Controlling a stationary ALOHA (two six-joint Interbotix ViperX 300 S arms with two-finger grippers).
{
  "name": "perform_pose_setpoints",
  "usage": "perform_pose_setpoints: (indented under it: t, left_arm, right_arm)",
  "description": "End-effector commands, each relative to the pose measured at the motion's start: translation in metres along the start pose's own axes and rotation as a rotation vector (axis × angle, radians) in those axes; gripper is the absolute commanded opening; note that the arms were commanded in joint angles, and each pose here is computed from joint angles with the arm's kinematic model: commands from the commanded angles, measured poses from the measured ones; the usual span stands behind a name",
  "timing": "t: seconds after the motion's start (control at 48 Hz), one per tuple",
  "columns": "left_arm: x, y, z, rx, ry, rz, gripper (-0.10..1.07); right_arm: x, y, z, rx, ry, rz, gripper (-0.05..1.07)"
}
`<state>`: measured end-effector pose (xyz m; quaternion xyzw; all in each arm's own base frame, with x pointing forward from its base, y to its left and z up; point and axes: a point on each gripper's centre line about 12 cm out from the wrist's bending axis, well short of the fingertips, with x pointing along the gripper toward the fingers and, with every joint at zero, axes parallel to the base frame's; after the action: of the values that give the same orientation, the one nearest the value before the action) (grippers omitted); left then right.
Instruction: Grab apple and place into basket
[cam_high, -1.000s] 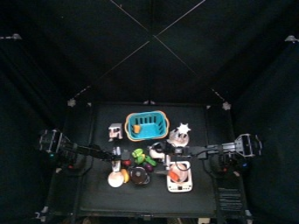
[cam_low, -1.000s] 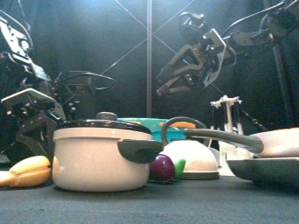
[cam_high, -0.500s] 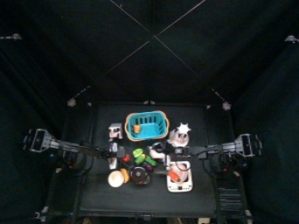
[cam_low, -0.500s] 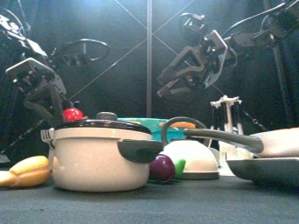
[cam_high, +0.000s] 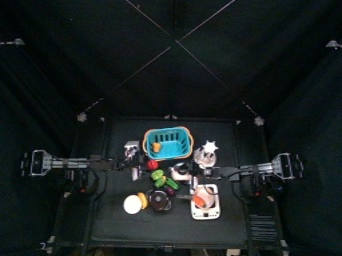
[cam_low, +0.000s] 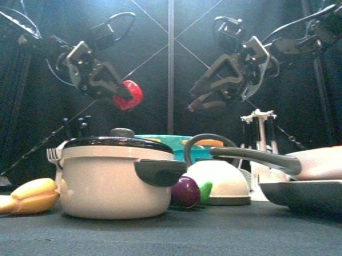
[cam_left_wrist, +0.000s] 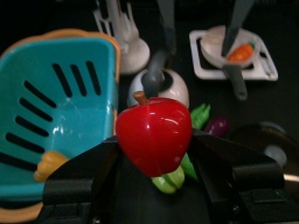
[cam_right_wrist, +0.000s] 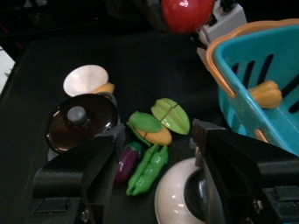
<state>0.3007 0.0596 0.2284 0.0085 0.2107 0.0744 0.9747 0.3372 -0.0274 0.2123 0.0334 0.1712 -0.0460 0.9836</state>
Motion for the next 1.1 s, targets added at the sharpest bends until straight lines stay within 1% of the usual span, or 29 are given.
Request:
perform_pose_setpoints:
  t: [0.0, 0.062, 0.104, 0.208, 0.354, 0.438, 0.542, 0.646, 0.75, 0.938, 1.083]
  left_arm:
    - [0.006, 0.018, 0.022, -0.040, -0.093, 0.036, 0.78]
    - [0.011, 0.031, 0.027, -0.064, -0.120, 0.062, 0.78]
    - [0.016, 0.043, 0.028, -0.085, -0.131, 0.089, 0.79]
    - [0.031, 0.059, 0.031, -0.112, -0.143, 0.117, 0.79]
    - [0.064, 0.074, 0.027, -0.117, -0.101, 0.134, 0.80]
    - [0.077, 0.078, 0.024, -0.121, -0.081, 0.136, 0.83]
    - [0.088, 0.081, 0.015, -0.126, -0.029, 0.145, 0.90]
    - [0.091, 0.085, 0.008, -0.130, 0.028, 0.163, 0.98]
    - [0.092, 0.087, 0.006, -0.120, 0.053, 0.170, 1.03]
    - [0.089, 0.087, 0.009, -0.106, 0.047, 0.171, 1.03]
    - [0.081, 0.082, 0.010, -0.089, 0.042, 0.163, 1.03]
  right_arm:
    - [-0.011, -0.003, 0.011, 0.005, -0.047, -0.008, 0.95]
    - [-0.015, -0.003, 0.010, 0.007, -0.047, -0.008, 0.95]
    - [-0.016, -0.003, 0.009, 0.008, -0.048, -0.008, 0.95]
    - [-0.017, -0.003, 0.007, 0.010, -0.043, -0.009, 0.95]
    - [-0.016, -0.003, 0.007, 0.005, -0.040, -0.008, 0.95]
    - [-0.016, -0.003, 0.006, 0.005, -0.039, -0.008, 0.95]
    - [-0.016, -0.003, 0.005, 0.005, -0.036, -0.008, 0.95]
    - [-0.017, -0.003, 0.003, 0.005, -0.033, -0.008, 0.95]
    - [-0.016, -0.003, 0.004, 0.005, -0.034, -0.008, 0.95]
    - [-0.016, -0.003, 0.004, 0.005, -0.034, -0.008, 0.95]
    - [-0.017, -0.005, 0.002, 0.009, -0.028, -0.012, 0.95]
